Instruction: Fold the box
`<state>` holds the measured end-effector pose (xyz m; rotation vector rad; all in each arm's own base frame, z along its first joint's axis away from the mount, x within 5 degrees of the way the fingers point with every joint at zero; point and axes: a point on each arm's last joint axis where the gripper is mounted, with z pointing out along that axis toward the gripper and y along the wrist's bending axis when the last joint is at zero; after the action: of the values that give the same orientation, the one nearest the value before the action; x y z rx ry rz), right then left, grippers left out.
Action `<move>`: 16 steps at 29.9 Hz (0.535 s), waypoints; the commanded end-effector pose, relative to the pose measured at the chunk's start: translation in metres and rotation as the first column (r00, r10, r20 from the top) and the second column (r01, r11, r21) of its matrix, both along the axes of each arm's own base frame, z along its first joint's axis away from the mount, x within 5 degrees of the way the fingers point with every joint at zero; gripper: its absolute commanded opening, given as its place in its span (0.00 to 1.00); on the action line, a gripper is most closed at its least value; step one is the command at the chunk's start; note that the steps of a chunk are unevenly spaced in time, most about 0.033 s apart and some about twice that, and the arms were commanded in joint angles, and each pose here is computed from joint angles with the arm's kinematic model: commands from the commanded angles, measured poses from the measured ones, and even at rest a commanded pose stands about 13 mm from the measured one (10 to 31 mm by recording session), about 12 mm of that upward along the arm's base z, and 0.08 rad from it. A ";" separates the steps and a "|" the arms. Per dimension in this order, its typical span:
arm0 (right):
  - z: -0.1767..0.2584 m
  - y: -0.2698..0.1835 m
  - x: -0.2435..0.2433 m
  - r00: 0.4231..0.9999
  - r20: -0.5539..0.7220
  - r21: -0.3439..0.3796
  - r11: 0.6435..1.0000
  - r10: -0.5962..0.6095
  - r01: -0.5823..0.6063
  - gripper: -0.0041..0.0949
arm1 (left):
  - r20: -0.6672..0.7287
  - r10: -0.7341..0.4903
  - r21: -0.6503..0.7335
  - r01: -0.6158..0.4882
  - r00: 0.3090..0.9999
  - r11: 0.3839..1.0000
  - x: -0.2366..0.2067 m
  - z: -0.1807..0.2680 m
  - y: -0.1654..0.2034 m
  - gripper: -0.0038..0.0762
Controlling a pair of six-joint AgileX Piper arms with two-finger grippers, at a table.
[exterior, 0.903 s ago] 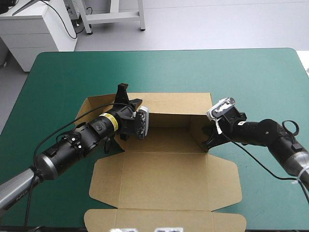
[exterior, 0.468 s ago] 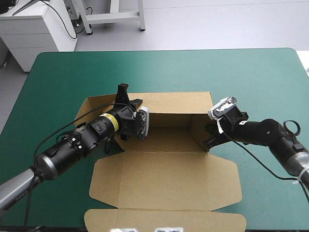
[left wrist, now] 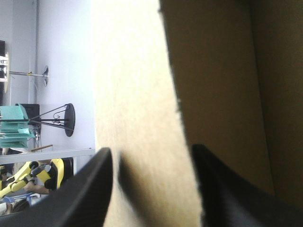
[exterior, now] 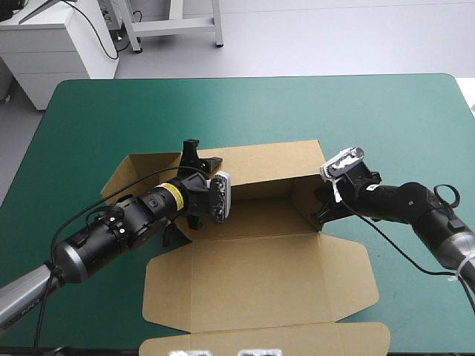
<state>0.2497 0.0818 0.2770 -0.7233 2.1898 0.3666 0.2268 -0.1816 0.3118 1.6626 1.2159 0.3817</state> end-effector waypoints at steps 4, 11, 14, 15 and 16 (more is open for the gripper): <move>0.014 0.008 -0.006 0.999 0.000 0.067 0.997 0.035 -0.035 0.02 | 0.142 -0.079 -0.135 0.098 0.987 0.986 -0.028 0.044 -0.005 0.72; 0.015 0.007 -0.005 1.000 0.006 0.068 0.997 0.019 -0.019 0.02 | 0.156 -0.150 -0.124 0.170 0.976 0.978 -0.056 0.056 -0.007 0.72; 0.015 0.006 -0.003 1.000 0.017 0.067 0.998 0.007 -0.008 0.02 | 0.146 -0.173 -0.120 0.191 0.974 0.974 -0.067 0.059 -0.006 0.72; 0.015 0.006 -0.003 1.000 0.015 0.071 0.997 0.001 -0.002 0.02 | 0.145 -0.179 -0.121 0.197 0.973 0.973 -0.070 0.061 -0.006 0.72; 0.015 0.006 -0.003 1.000 0.017 0.073 0.997 -0.004 0.003 0.02 | 0.145 -0.187 -0.123 0.205 0.972 0.971 -0.074 0.062 -0.005 0.72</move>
<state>0.2491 0.0845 0.2774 -0.7094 2.1918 0.3867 0.1661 -0.1892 0.3507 1.6791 1.0152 0.3080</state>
